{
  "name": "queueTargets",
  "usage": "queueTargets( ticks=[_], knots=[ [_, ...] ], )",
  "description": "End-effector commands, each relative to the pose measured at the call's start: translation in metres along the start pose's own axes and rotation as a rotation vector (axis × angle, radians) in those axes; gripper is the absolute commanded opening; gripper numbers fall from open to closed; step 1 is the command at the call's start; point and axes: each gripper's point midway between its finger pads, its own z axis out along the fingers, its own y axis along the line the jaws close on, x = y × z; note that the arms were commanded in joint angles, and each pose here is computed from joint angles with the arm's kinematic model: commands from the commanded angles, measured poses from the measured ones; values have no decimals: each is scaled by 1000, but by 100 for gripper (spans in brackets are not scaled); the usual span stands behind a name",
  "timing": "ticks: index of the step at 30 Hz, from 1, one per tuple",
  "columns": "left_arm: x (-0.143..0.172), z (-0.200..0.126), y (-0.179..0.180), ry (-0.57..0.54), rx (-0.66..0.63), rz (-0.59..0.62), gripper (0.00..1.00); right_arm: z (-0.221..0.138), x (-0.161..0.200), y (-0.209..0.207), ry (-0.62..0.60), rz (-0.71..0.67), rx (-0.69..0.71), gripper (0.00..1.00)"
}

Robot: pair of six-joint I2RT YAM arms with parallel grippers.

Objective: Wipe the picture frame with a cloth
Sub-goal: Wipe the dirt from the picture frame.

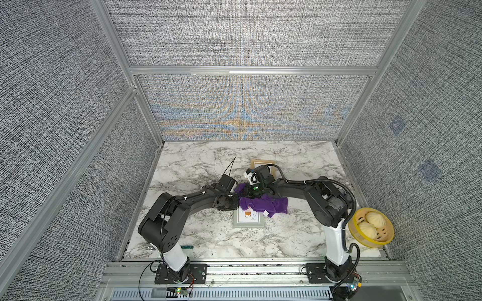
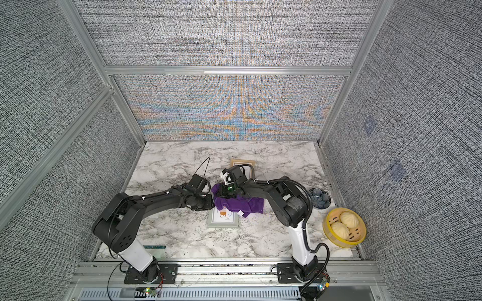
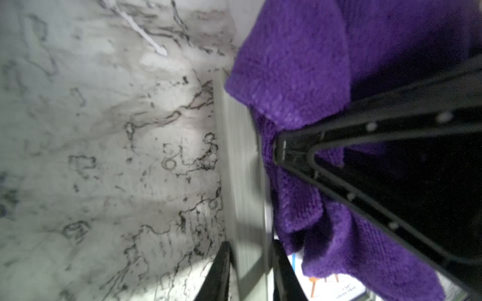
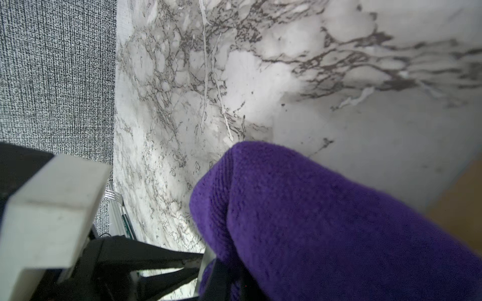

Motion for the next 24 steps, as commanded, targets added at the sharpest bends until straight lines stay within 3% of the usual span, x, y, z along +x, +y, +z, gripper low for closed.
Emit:
queueTargets(
  ticks=[1,6,10,20,24],
  knots=[
    [54,-1,60,181,-265,-33,2,-12,6,-39,-18,75,159,0],
    [57,-1,67,187,-301,-68,2,-62,40,-100,-25,181,284,0],
    [55,-2,65,178,-294,-65,2,-85,42,-104,-43,171,284,0],
    [49,2,51,199,-232,13,2,-12,-1,-16,-28,65,66,0],
    [49,2,50,194,-225,28,2,0,-20,13,-41,46,-3,0]
  ],
)
